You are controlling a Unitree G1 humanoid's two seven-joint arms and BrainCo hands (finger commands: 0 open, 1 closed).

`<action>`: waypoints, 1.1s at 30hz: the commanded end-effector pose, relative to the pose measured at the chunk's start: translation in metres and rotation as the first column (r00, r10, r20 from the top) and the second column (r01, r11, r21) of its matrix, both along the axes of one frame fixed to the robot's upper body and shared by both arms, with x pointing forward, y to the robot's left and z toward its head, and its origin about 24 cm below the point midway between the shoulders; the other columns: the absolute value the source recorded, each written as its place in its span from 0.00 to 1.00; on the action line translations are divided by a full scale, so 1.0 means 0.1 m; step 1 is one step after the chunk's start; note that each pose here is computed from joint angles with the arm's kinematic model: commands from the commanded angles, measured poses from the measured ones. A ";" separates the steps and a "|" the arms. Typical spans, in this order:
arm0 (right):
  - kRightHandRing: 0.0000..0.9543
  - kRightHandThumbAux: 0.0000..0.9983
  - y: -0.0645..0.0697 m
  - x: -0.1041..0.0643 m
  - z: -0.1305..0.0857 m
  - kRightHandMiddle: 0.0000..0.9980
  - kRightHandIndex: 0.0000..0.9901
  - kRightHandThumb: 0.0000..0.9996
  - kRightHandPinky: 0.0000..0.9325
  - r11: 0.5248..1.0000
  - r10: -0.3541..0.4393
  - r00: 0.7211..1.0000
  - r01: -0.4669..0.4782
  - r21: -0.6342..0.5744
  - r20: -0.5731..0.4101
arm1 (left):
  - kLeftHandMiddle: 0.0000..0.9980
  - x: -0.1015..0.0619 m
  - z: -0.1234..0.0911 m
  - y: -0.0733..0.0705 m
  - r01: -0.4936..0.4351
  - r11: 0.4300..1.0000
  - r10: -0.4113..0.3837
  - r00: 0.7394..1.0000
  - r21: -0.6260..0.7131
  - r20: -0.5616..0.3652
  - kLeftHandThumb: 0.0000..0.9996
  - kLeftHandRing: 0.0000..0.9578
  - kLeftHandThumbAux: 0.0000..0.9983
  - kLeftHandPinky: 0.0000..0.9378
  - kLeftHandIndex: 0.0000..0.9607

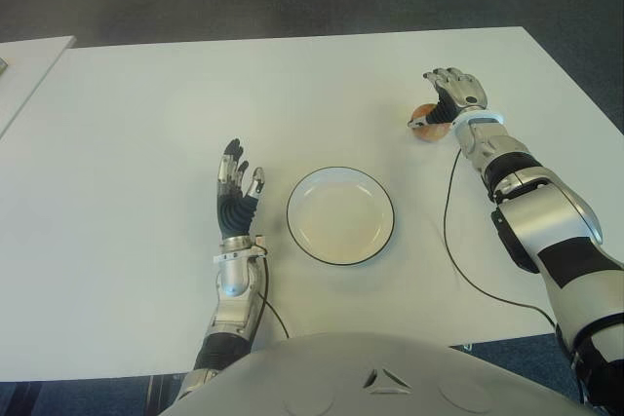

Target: Put the apples into the plate.

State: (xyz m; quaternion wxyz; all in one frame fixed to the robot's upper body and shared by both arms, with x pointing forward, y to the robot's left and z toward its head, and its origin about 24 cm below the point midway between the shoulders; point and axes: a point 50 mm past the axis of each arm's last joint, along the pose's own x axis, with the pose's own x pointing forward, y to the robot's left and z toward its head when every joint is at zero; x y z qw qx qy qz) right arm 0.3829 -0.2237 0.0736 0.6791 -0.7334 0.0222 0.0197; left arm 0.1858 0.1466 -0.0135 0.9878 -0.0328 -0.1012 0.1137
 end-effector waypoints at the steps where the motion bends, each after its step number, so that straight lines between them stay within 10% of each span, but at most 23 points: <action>1: 0.03 0.54 -0.05 -0.08 -0.16 0.06 0.02 0.29 0.02 0.999 -0.050 0.997 0.051 0.014 -0.058 | 0.04 -0.44 -0.50 0.07 -0.063 0.997 0.051 0.966 -0.038 -0.254 0.19 0.02 0.64 0.01 0.08; 33: 0.03 0.51 -0.13 -0.19 -0.36 0.07 0.04 0.26 0.00 0.986 -0.147 0.980 0.156 0.058 -0.138 | 0.03 -0.55 -0.49 0.18 -0.057 0.998 0.061 0.973 0.024 -0.224 0.18 0.02 0.57 0.01 0.08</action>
